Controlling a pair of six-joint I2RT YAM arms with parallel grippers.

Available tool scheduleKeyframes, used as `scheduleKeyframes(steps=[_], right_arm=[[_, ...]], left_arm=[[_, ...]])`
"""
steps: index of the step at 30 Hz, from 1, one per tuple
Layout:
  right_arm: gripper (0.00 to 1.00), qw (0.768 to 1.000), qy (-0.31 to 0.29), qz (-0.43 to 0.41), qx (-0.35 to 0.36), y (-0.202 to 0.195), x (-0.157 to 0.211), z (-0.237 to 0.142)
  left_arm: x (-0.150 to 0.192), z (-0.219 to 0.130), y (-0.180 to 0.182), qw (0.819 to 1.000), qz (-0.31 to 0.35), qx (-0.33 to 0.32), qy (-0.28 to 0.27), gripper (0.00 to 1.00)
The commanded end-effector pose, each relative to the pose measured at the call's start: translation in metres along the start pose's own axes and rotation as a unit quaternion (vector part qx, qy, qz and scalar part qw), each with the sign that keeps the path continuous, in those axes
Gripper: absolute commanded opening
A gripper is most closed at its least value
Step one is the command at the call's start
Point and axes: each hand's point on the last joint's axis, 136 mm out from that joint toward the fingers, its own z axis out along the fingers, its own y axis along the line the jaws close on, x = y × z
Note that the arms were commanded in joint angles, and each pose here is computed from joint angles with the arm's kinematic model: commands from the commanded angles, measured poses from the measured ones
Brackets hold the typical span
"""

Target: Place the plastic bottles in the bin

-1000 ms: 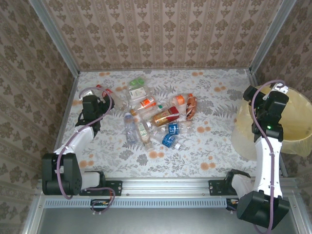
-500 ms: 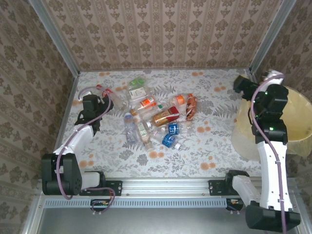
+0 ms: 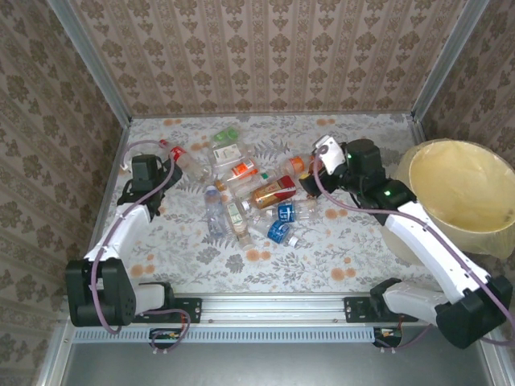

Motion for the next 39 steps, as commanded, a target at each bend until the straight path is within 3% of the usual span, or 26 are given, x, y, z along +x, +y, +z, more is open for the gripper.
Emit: scheduleKeyframes(steps=[1, 4, 9, 13, 20, 25, 29, 32, 39], right_arm=[[1.00, 0.995, 0.052, -0.075, -0.030, 0.014, 0.027, 0.018], [1.00, 0.983, 0.086, -0.128, -0.096, 0.040, 0.055, 0.033], [1.00, 0.969, 0.144, -0.148, -0.135, 0.050, 0.084, 0.062], [1.00, 0.941, 0.226, -0.182, -0.173, 0.062, 0.116, 0.078], [1.00, 0.889, 0.316, -0.293, -0.156, 0.061, 0.159, 0.104], [0.97, 0.882, 0.323, -0.299, -0.168, 0.069, 0.169, 0.115], [0.97, 0.887, 0.310, -0.296, -0.170, 0.074, 0.174, 0.121], [0.95, 0.891, 0.303, -0.294, -0.168, 0.076, 0.176, 0.127], [0.93, 0.884, 0.318, -0.294, -0.175, 0.081, 0.189, 0.127]], left_arm=[[-0.003, -0.014, 0.004, 1.000, -0.027, -0.002, 0.002, 1.00], [-0.003, -0.020, 0.009, 0.999, -0.037, -0.008, 0.005, 1.00], [-0.003, -0.031, 0.012, 0.999, -0.042, -0.004, 0.008, 1.00], [0.000, -0.036, 0.015, 0.999, -0.045, -0.003, 0.011, 1.00], [-0.003, -0.044, 0.018, 0.999, -0.043, -0.005, 0.009, 1.00], [0.000, -0.045, 0.014, 0.998, -0.054, 0.007, 0.016, 1.00], [0.022, -0.044, -0.018, 0.991, -0.046, 0.099, 0.079, 1.00], [0.038, -0.048, -0.024, 0.986, -0.047, 0.109, 0.115, 1.00], [0.043, -0.053, -0.032, 0.982, -0.071, 0.126, 0.119, 1.00]])
